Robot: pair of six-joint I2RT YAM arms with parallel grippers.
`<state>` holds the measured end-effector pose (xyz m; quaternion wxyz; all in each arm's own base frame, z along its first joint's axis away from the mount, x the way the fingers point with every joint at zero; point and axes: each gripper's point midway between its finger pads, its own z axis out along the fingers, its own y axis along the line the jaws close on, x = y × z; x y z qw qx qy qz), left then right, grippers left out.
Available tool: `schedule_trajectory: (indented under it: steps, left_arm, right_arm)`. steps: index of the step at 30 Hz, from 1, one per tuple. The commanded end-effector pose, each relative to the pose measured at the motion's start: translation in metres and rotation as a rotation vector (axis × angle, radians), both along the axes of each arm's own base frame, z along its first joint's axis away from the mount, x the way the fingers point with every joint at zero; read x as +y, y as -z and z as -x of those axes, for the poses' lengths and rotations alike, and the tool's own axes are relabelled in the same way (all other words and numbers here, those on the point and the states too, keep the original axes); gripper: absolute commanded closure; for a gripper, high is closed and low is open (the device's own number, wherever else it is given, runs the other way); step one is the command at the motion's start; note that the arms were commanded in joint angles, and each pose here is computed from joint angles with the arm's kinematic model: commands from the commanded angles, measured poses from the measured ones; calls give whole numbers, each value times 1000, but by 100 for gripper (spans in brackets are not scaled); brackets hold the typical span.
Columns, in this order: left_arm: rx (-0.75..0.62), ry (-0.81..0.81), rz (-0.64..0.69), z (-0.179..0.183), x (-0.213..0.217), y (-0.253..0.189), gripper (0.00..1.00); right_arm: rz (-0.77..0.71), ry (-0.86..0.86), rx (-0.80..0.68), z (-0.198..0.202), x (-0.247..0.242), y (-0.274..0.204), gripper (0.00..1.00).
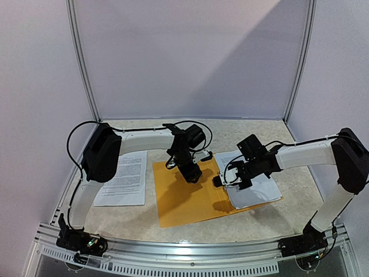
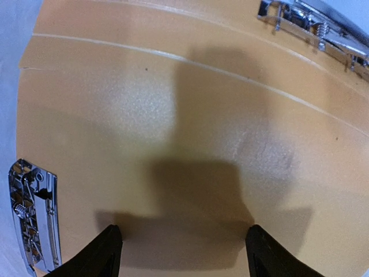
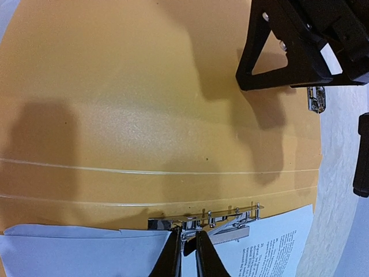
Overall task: Put the files into the folder
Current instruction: Close the spring clip on the folder with some files.
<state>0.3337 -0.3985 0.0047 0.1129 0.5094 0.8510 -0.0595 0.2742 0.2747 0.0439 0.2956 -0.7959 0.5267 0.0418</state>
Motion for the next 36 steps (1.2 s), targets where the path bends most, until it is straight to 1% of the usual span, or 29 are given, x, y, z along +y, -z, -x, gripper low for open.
schedule_trajectory:
  steps: [1, 6, 10, 22, 29, 32, 36]
  left_arm:
    - [149, 13, -160, 41, 32, 76, 24]
    - [175, 3, -163, 48, 37, 85, 24]
    - [170, 6, -167, 49, 39, 87, 24]
    - [174, 13, -191, 53, 47, 96, 25]
    - [179, 13, -194, 54, 48, 99, 25]
    - [185, 13, -195, 55, 49, 101, 25]
    - [189, 13, -200, 56, 50, 104, 24]
  right_arm:
    - [139, 4, 118, 29, -26, 39, 90]
    - [191, 8, 131, 31, -32, 51, 91]
    - [203, 3, 140, 34, -34, 55, 92]
    - [302, 29, 136, 35, -54, 67, 93]
    - [319, 26, 163, 41, -56, 75, 94]
    - [336, 39, 146, 36, -59, 77, 95]
    - [302, 75, 124, 25, -50, 65, 96]
